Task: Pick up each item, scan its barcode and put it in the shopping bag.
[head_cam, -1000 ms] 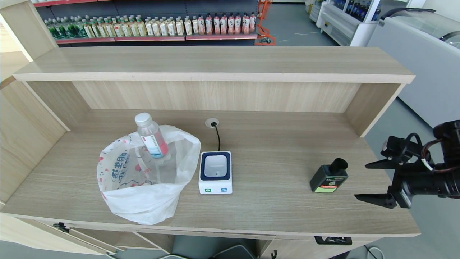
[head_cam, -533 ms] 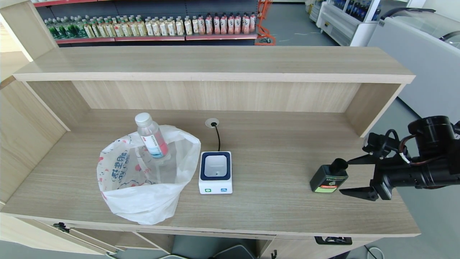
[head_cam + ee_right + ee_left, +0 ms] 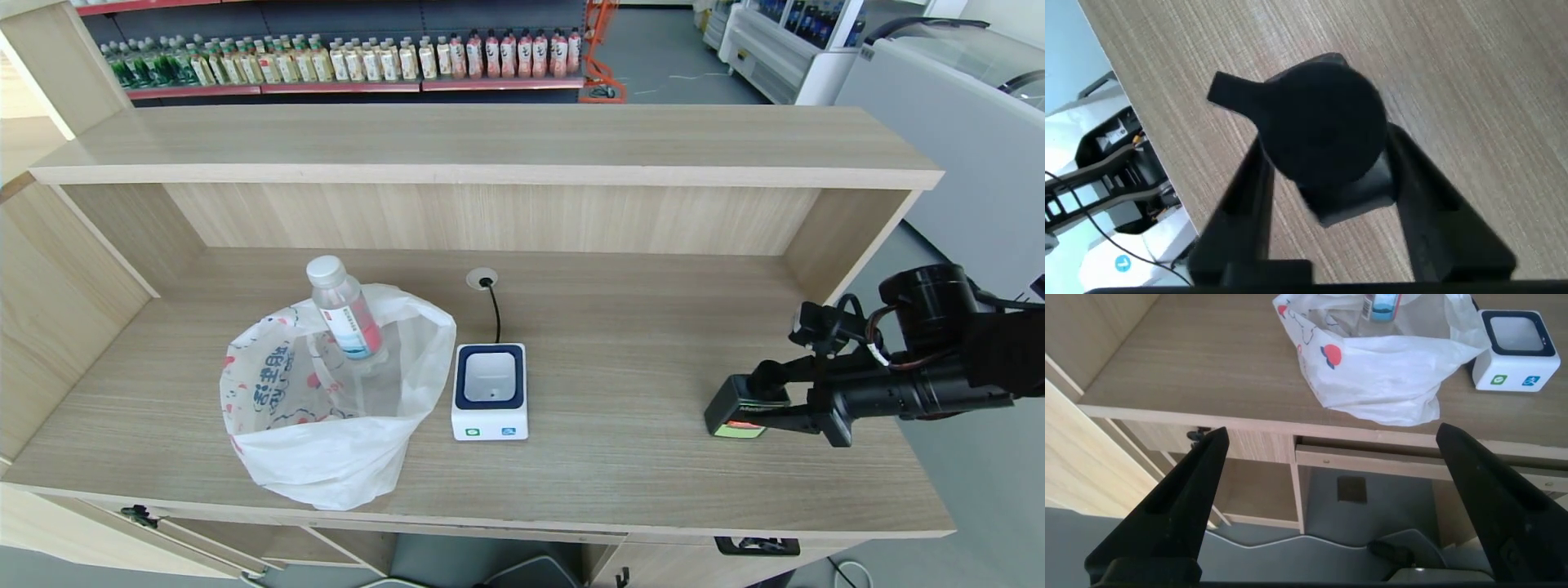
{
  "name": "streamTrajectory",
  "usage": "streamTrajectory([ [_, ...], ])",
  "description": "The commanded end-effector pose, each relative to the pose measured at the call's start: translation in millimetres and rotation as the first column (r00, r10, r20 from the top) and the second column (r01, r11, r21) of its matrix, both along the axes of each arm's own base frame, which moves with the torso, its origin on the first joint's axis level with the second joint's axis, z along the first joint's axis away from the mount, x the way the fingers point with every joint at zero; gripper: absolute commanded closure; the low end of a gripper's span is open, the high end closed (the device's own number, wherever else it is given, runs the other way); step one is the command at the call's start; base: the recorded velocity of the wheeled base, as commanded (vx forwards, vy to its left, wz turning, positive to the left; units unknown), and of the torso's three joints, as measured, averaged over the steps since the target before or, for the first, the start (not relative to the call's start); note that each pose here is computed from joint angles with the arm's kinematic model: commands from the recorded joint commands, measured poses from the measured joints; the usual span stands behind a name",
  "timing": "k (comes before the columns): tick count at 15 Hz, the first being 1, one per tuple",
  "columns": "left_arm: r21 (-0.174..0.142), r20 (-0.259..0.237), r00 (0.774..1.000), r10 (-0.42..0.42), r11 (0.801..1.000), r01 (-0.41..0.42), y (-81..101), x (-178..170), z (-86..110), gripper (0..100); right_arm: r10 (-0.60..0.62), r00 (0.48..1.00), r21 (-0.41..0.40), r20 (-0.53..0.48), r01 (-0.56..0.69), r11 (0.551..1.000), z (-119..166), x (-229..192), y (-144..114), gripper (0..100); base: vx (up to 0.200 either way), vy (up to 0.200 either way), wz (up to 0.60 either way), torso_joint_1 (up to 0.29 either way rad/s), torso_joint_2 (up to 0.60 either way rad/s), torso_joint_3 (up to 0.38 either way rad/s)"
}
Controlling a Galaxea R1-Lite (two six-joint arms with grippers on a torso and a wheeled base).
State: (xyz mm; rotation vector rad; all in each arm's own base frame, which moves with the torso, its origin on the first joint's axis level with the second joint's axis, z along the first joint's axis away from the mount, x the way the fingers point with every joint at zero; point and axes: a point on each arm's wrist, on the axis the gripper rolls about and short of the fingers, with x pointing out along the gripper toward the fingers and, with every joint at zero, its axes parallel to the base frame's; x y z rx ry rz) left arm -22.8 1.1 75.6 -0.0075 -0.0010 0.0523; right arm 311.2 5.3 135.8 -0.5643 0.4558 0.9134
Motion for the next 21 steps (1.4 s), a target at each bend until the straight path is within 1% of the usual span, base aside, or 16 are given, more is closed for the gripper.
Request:
streamTrajectory([
  [1,0.000,0.001,1.000,0.001,1.000,-0.001,0.0,0,0.0,0,0.022,1.000,-0.006,0.003,-0.022,1.000,-1,1,5,100,0.000,0.000,0.00,0.000,0.00,0.000],
  [3,0.000,0.001,1.000,0.001,1.000,-0.001,0.0,0,0.0,0,0.048,0.999,-0.036,0.021,-0.048,0.998,-4,0,4,100,0.000,0.000,0.00,0.000,0.00,0.000],
  [5,0.000,0.001,1.000,0.001,1.000,-0.001,0.0,0,0.0,0,0.051,0.999,-0.042,0.015,-0.050,0.998,-6,-6,3,100,0.000,0.000,0.00,0.000,0.00,0.000],
  [8,0.000,0.001,1.000,0.001,1.000,-0.001,0.0,0,0.0,0,0.021,1.000,-0.052,0.007,-0.021,0.998,-7,-15,-5,100,0.000,0.000,0.00,0.000,0.00,0.000],
  [10,0.000,0.001,1.000,0.001,1.000,-0.001,0.0,0,0.0,0,0.005,0.999,-0.083,0.041,-0.001,0.997,0,-20,-9,100,0.000,0.000,0.00,0.000,0.00,0.000],
  [11,0.000,0.001,1.000,0.001,1.000,-0.001,0.0,0,0.0,0,-0.004,0.995,-0.089,0.104,0.013,0.996,16,-24,-10,100,0.000,0.000,0.00,0.000,0.00,0.000],
  [12,0.000,0.001,1.000,0.001,1.000,-0.001,0.0,0,0.0,0,-0.021,0.981,-0.094,0.192,0.040,0.995,35,-33,-14,100,0.000,0.000,0.00,0.000,0.00,0.000],
  [13,0.000,0.001,1.000,0.001,1.000,-0.001,0.0,0,0.0,0,-0.041,0.963,-0.098,0.267,0.069,0.993,51,-44,-19,100,0.000,0.000,0.00,0.000,0.00,0.000],
  [15,0.000,0.001,1.000,0.001,1.000,-0.001,0.0,0,0.0,0,-0.085,0.911,-0.111,0.404,0.141,0.984,79,-80,-30,100,0.000,0.000,0.00,0.000,0.00,0.000],
  [17,0.000,0.001,1.000,0.001,1.000,-0.001,0.0,0,0.0,0,-0.017,0.832,-0.202,0.555,0.154,0.967,101,-99,-32,100,0.000,0.000,0.00,0.000,0.00,0.000],
  [18,0.000,0.001,1.000,0.001,1.000,-0.001,0.0,0,0.0,0,0.093,0.732,-0.304,0.674,0.160,0.939,116,-113,-30,100,0.000,0.000,0.00,0.000,0.00,0.000],
  [19,0.000,0.001,1.000,0.001,1.000,-0.001,0.0,0,0.0,0,0.222,0.620,-0.407,0.752,0.172,0.897,126,-123,-27,100,0.000,0.000,0.00,0.000,0.00,0.000],
  [20,0.000,0.001,1.000,0.001,1.000,-0.001,0.0,0,0.0,0,0.355,0.495,-0.486,0.793,0.163,0.859,130,-131,-21,100,0.000,0.000,0.00,0.000,0.00,0.000],
  [21,0.000,0.001,1.000,0.001,1.000,-0.001,0.0,0,0.0,0,0.467,0.368,-0.547,0.804,0.148,0.824,131,-138,-16,100,0.000,0.000,0.00,0.000,0.00,0.000],
])
